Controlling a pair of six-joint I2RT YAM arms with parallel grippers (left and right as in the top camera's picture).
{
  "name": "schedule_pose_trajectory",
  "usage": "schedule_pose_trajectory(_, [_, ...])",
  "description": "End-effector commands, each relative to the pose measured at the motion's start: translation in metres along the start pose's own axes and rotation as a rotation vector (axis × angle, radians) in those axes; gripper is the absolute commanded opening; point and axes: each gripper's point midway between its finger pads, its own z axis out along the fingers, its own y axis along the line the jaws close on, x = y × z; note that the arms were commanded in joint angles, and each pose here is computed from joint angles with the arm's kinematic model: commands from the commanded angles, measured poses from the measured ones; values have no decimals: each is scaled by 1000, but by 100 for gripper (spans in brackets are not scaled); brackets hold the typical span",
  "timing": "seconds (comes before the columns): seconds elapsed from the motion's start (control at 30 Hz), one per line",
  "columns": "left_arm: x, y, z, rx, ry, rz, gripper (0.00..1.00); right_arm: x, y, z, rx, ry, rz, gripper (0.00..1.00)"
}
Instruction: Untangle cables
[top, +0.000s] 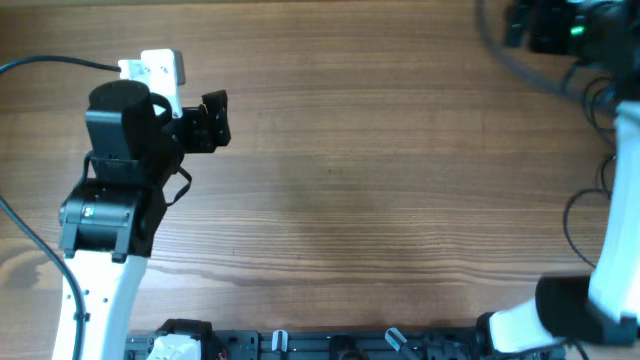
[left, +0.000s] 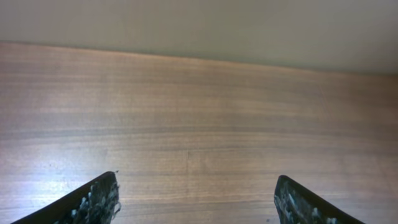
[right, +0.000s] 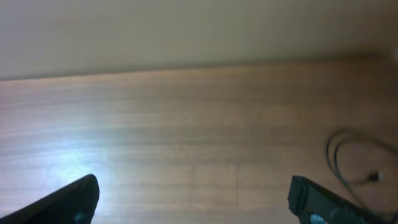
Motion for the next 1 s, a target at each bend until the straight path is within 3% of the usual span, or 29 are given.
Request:
schedule_pose_trajectory(0.0, [26,1,15,-11,21,13,82,13,15,-30,133,-110,34,100])
schedule_pose_trajectory(0.13, [38,2,13,-5,5,9,84,84,31,-17,75,-216,34,100])
schedule_pose_trajectory(0.23, [38,1,13,-2,5,13,83,124,33,-4,20,-213,36,100])
schedule_pose_trajectory(0.33, [59,-14,25,30,37,49,84,179,29,32,32,-114,64,100])
schedule_pose_trajectory(0.47, [117,-13,53,-21,172,66,87,226,40,81,12,44,58,100])
schedule_pose_trajectory(0.67, [154,-14,94,-31,290,100,95,259,56,143,5,191,54,100])
schedule_pose_trajectory(0.9, [174,-10,110,-47,355,129,95,260,55,144,10,194,46,100])
schedule_pose_trajectory(0.97, [174,-10,110,-46,355,129,100,260,55,144,9,194,46,100])
